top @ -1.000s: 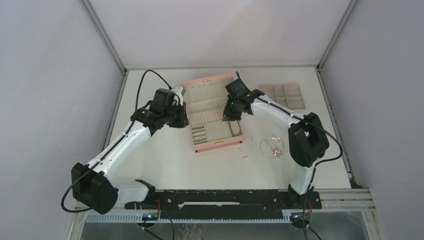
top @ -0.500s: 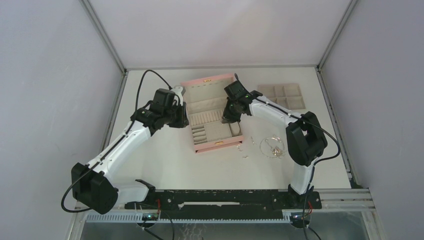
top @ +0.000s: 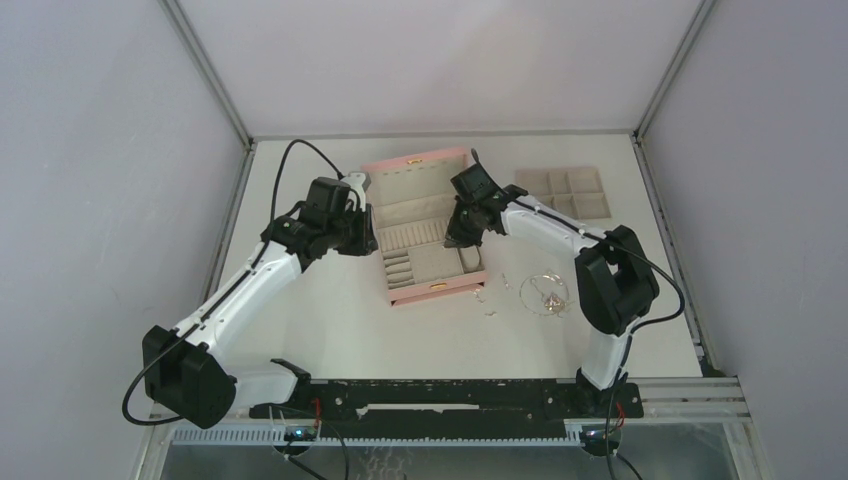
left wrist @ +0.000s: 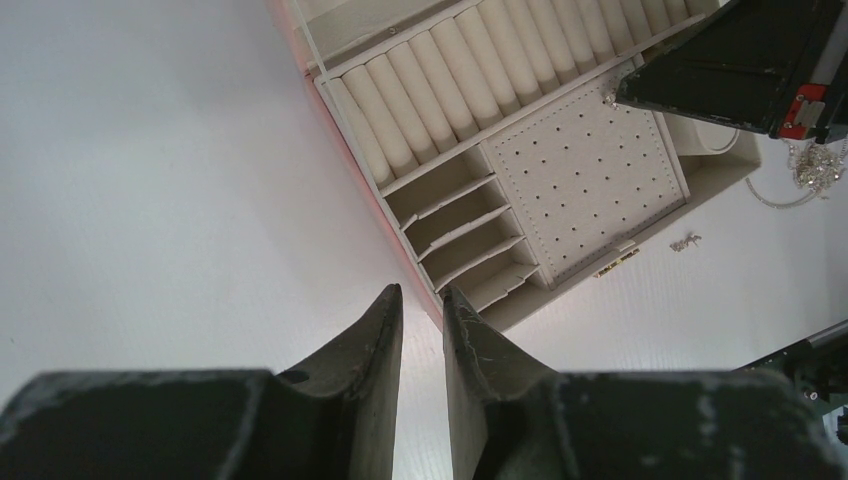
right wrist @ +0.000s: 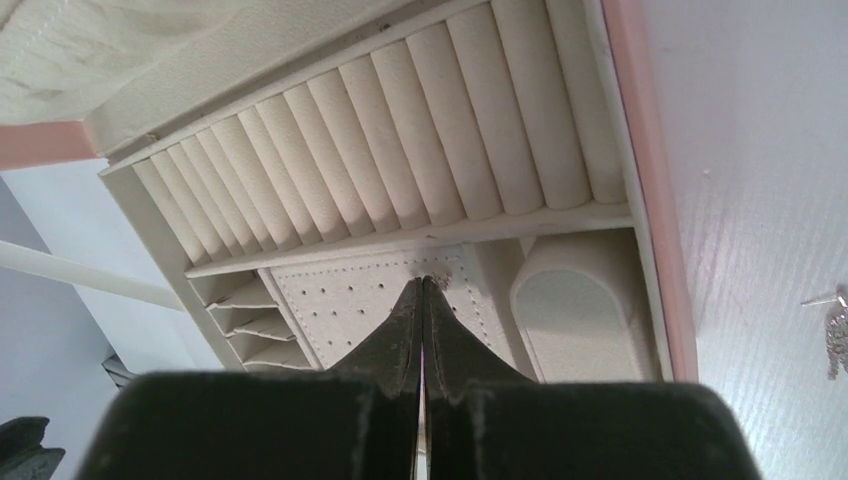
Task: Organize the mixed jewelry
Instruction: Place the jewelry in the jewelry box, then pick up the jewelry from the center of the board.
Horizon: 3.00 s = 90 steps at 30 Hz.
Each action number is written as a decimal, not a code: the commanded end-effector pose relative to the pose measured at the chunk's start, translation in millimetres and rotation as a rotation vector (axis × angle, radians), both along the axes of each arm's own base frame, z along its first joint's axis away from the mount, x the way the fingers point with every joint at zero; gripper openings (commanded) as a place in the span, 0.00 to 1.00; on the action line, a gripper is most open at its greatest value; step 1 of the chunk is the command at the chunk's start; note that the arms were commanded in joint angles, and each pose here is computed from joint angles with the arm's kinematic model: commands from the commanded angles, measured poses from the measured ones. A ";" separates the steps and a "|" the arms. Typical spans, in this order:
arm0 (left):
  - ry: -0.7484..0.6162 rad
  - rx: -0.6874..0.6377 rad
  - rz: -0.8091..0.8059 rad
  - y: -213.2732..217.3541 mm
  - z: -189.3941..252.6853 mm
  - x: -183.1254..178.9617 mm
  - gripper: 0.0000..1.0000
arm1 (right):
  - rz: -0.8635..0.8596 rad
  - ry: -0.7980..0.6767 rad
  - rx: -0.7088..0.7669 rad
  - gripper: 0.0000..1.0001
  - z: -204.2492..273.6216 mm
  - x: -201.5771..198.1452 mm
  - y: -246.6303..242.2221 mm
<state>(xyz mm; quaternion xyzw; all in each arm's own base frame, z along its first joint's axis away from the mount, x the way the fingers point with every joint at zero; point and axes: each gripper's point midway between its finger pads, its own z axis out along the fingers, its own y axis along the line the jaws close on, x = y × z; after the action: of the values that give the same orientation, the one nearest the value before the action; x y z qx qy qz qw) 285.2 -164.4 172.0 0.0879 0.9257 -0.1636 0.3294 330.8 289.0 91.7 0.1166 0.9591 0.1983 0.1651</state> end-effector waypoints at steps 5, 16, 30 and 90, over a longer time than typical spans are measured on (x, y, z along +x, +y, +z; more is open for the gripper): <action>-0.085 -0.023 -0.011 -2.7 25.9 6.2 0.27 | -0.032 -0.201 0.087 0.02 62.4 10.1 0.7; -0.116 -0.037 0.003 -1.7 38.2 7.0 0.27 | -0.187 -0.391 -0.046 0.13 114.0 -2.9 -81.7; -0.090 -0.088 0.009 -10.4 37.6 4.7 0.29 | -0.144 -0.334 -0.193 0.37 43.2 -74.6 -162.4; -0.186 -0.107 0.094 -1.6 81.3 16.1 0.32 | 0.074 0.036 -0.233 0.21 -77.4 -124.9 -104.6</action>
<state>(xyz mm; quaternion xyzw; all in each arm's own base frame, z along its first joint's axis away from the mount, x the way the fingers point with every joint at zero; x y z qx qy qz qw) 298.3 -158.5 242.0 0.0351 0.8932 -0.1722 0.4139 201.2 181.2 12.8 0.0611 0.9842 0.0800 0.1459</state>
